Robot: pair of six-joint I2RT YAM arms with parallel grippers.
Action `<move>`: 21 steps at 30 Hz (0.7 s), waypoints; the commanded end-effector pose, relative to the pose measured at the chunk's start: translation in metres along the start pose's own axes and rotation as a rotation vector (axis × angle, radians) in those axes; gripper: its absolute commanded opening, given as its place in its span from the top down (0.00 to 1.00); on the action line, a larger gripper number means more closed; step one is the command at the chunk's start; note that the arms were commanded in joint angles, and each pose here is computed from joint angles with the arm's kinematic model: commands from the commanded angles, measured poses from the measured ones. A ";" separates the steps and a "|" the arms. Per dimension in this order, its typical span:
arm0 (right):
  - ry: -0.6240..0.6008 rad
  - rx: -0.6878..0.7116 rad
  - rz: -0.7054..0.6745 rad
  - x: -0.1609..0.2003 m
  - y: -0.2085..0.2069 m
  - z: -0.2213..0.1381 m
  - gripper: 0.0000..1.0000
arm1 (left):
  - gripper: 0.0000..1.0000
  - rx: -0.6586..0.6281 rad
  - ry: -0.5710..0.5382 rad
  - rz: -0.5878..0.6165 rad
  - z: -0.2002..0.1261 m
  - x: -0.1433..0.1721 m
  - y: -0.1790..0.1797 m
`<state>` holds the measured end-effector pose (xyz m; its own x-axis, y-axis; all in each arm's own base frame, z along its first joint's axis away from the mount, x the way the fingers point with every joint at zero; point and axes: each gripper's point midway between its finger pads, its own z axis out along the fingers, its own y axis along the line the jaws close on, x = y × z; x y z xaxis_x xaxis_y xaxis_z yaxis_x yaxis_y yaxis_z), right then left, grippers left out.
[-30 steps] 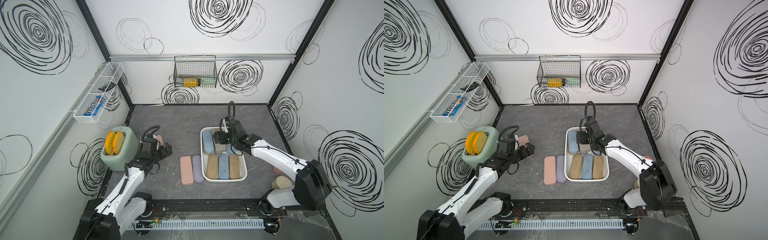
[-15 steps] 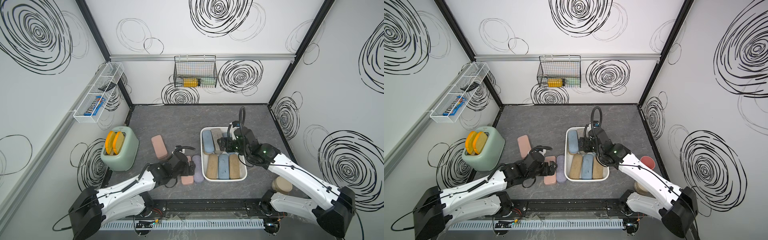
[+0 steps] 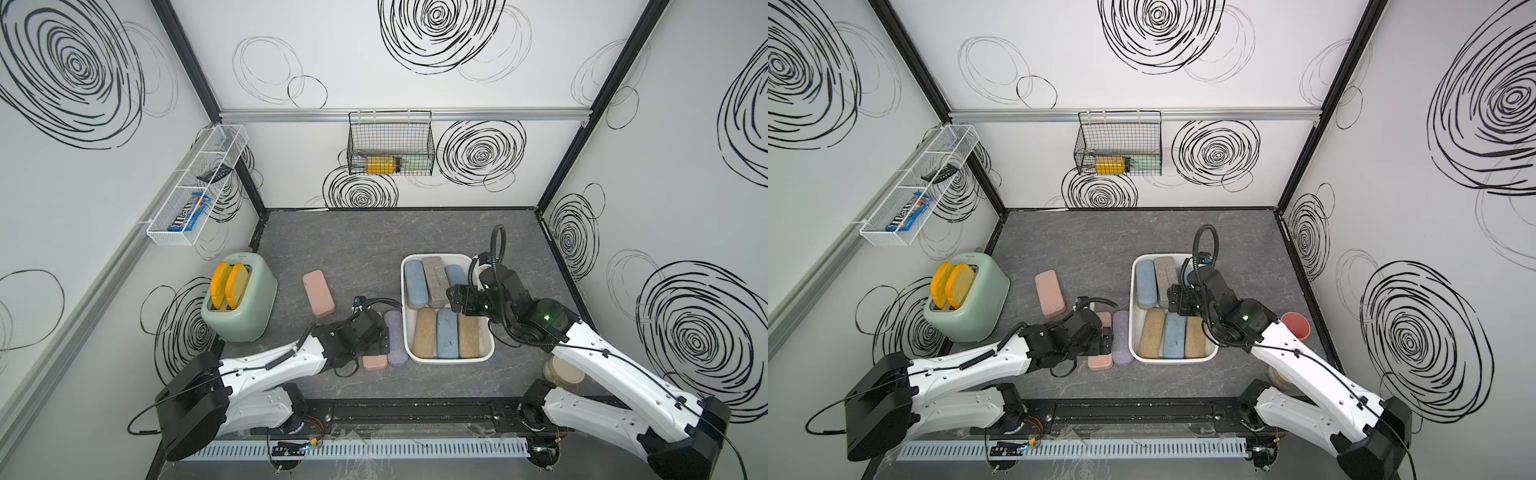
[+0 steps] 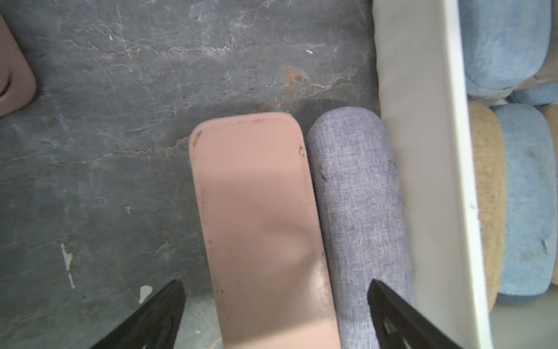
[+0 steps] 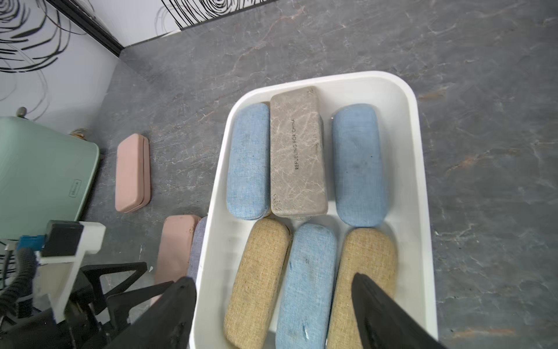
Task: Put the glasses cases into the storage boxes
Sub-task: Pick up the glasses case at the center of the board.
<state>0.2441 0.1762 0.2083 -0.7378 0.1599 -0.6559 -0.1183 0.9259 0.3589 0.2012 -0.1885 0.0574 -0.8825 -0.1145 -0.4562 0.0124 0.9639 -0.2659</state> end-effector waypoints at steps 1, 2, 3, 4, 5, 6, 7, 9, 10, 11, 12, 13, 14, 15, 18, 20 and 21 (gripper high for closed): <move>-0.002 0.036 0.025 0.005 -0.010 -0.005 0.15 | 0.01 -0.013 -0.016 -0.036 0.004 -0.006 0.004; -0.006 0.032 0.028 0.004 -0.010 -0.007 0.15 | 0.01 -0.015 -0.011 -0.036 0.005 -0.005 0.005; -0.012 0.028 0.030 0.003 -0.010 -0.009 0.15 | 0.01 -0.016 -0.011 -0.035 0.005 -0.005 0.005; -0.015 0.026 0.032 0.003 -0.010 -0.010 0.15 | 0.01 -0.017 -0.008 -0.031 0.006 -0.004 0.005; -0.019 0.021 0.035 0.002 -0.009 -0.011 0.15 | 0.01 -0.015 -0.005 -0.027 0.007 -0.004 0.004; -0.020 0.016 0.037 0.002 -0.009 -0.012 0.15 | 0.01 -0.014 -0.003 -0.026 0.008 -0.004 0.003; -0.016 0.015 0.038 0.003 -0.009 -0.011 0.15 | 0.01 -0.007 -0.002 -0.026 0.008 -0.004 0.001; -0.010 0.014 0.038 0.003 -0.008 -0.011 0.15 | 0.01 0.018 0.001 -0.024 0.006 -0.005 -0.005; -0.006 0.016 0.037 0.004 -0.008 -0.011 0.15 | 0.01 0.029 -0.002 -0.026 0.003 -0.006 -0.009; -0.006 0.017 0.037 0.004 -0.009 -0.011 0.16 | 0.01 0.046 -0.012 -0.028 0.000 -0.008 -0.014; -0.005 0.018 0.036 0.005 -0.009 -0.010 0.16 | 0.00 0.065 -0.020 -0.034 -0.003 -0.010 -0.018; -0.007 0.017 0.040 0.006 -0.010 -0.010 0.16 | 0.02 0.098 -0.032 -0.044 -0.008 -0.013 -0.025; -0.006 0.013 0.044 0.008 -0.010 -0.009 0.16 | 0.04 0.125 -0.040 -0.060 -0.011 -0.016 -0.029; -0.005 0.009 0.047 0.008 -0.010 -0.009 0.16 | 0.05 0.142 -0.044 -0.070 -0.013 -0.018 -0.033; 0.000 0.004 0.049 0.009 -0.009 -0.008 0.16 | 0.11 0.179 -0.054 -0.088 -0.019 -0.025 -0.043; 0.001 0.012 0.046 0.010 -0.010 -0.008 0.16 | 0.15 0.202 -0.049 -0.091 -0.020 -0.028 -0.051; 0.000 0.014 0.047 0.010 -0.011 -0.008 0.16 | 0.16 0.213 -0.045 -0.096 -0.020 -0.027 -0.053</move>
<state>0.2360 0.1681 0.2064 -0.7393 0.1983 -0.6435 -0.0879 0.9191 0.3841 0.2075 -0.2134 0.0818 -0.8737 -0.1795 -0.4521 0.0201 0.9153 -0.4023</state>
